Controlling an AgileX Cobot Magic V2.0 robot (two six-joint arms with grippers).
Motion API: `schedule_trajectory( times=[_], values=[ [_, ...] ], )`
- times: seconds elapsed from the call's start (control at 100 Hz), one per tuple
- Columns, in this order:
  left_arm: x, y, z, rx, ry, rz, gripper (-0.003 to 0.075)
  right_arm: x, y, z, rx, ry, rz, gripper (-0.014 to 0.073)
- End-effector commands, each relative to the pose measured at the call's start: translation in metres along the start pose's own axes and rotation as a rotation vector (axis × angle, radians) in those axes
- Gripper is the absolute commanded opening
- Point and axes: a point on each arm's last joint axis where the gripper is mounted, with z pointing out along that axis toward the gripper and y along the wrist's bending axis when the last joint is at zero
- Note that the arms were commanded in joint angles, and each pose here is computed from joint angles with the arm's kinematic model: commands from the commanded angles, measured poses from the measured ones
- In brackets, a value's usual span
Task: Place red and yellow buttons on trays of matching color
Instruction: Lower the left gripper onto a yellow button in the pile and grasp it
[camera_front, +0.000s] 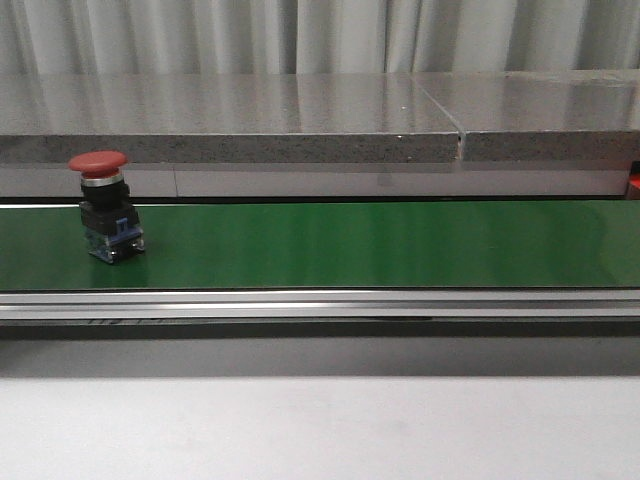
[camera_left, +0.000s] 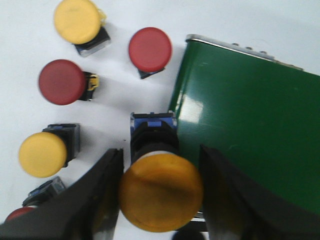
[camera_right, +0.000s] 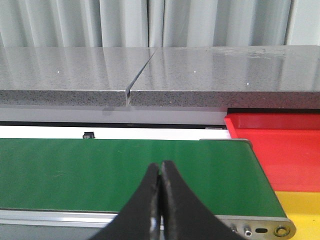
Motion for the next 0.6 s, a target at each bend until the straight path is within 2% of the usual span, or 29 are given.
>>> schedule_trajectory(
  times=[0.0, 0.22, 0.59],
  values=[
    [-0.004, -0.02, -0.024, 0.033, -0.1, 0.066, 0.0218, -0.012, 0.001, -0.002, -0.006, -0.101, -0.016, -0.0066],
    [-0.007, -0.043, -0.011, 0.057, -0.073, 0.148, 0.0218, -0.012, 0.001, -0.002, -0.006, -0.101, -0.016, -0.0066],
    [-0.009, -0.043, 0.004, 0.057, -0.027, 0.174, 0.0241, -0.012, 0.001, -0.002, -0.006, -0.101, -0.016, -0.0066]
  ],
)
